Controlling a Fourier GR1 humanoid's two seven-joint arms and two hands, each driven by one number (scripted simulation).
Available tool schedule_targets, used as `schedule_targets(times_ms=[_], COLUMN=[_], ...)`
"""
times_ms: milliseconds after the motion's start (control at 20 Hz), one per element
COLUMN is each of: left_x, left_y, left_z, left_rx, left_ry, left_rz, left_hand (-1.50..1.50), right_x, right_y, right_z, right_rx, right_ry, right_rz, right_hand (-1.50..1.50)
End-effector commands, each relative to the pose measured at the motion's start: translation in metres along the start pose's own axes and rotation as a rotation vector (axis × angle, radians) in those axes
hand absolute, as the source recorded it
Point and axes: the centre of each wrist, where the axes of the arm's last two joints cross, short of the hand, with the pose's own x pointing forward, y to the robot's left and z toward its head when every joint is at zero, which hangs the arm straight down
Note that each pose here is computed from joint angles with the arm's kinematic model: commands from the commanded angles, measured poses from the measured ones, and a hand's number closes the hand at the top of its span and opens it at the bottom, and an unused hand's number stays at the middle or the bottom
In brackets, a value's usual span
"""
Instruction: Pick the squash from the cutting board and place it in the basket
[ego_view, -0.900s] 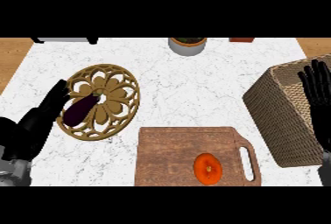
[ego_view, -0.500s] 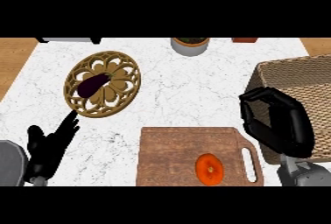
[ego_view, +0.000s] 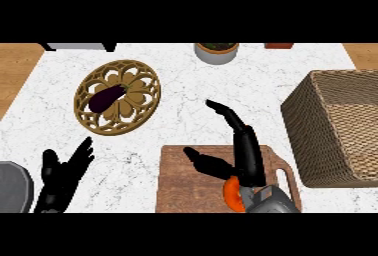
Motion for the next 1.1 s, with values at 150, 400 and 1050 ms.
schedule_targets(times_ms=[150,400,1050], left_x=[-0.029,-0.029,-0.036], left_y=[0.004,0.014,0.010], left_z=[0.012,0.016,0.016], left_rx=[0.051,0.069,0.067], left_ry=[0.102,0.110,0.092], left_rz=[0.016,0.036,0.034], left_hand=[0.00,0.00,0.00], right_x=[-0.022,0.028,0.120], right_y=[-0.043,-0.054,-0.086], right_z=[-0.011,-0.022,0.001], right_rx=[-0.059,0.026,0.383], right_ry=[0.170,0.238,0.506], right_rz=[0.510,0.704,0.922], right_hand=[-1.50,-1.50,-1.50])
